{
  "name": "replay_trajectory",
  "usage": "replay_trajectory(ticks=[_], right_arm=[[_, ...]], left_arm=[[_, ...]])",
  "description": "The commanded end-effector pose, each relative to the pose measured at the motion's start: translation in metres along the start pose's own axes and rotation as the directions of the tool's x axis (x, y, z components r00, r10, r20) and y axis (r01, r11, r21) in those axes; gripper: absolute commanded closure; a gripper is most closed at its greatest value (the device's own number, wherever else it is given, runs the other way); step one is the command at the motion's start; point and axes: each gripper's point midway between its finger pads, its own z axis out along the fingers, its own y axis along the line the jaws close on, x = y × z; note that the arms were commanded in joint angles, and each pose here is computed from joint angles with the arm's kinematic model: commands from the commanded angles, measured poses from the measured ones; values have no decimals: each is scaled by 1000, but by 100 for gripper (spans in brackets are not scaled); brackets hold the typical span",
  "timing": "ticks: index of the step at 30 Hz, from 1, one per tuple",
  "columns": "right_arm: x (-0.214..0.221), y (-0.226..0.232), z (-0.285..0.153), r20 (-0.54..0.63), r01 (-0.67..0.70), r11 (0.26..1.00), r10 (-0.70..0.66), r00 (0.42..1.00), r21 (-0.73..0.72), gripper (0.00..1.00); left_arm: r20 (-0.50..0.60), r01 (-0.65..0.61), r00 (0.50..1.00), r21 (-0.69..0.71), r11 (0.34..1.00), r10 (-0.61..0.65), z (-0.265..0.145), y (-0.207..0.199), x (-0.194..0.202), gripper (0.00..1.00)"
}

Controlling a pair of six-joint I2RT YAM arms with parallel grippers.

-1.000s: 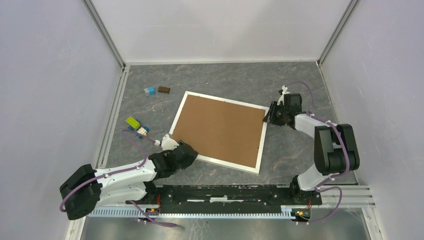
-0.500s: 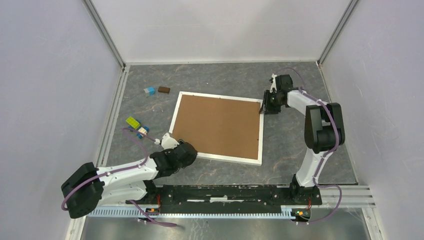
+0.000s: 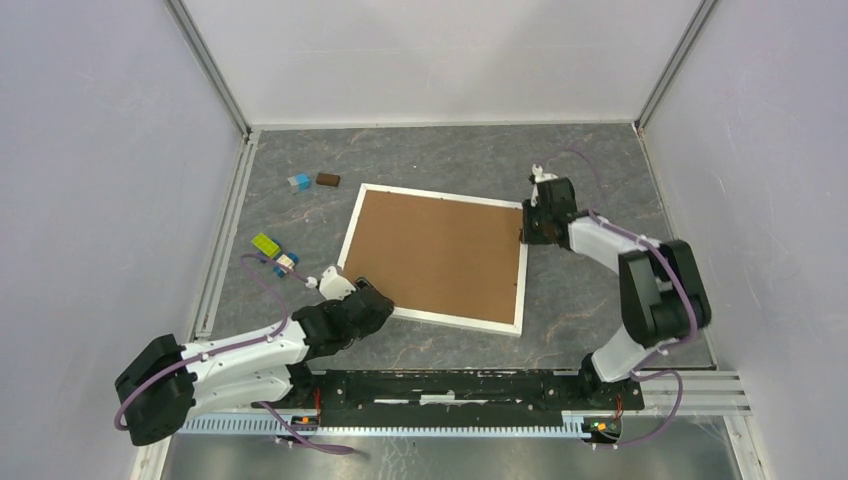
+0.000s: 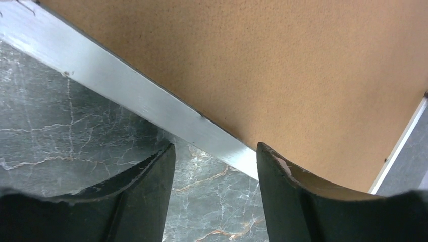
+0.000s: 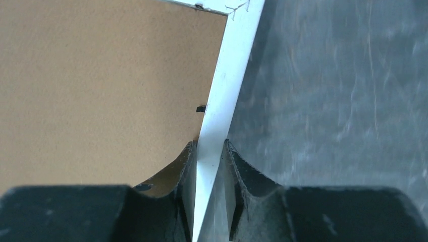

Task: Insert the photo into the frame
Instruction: Install the photo frame at the center of the board.

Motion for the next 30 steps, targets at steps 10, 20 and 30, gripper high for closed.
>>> replay_trajectory(ticks=[10, 20, 30], right_arm=[[114, 1, -41, -141, -88, 993, 77, 987, -76, 68], [38, -19, -68, 82, -33, 999, 31, 996, 23, 41], [12, -30, -64, 110, -99, 994, 95, 989, 35, 42]], left_arm=[[-182, 74, 980, -30, 997, -78, -23, 14, 25, 24], [-133, 161, 976, -76, 984, -170, -15, 1, 20, 28], [-87, 118, 987, -196, 974, -137, 2, 7, 24, 29]])
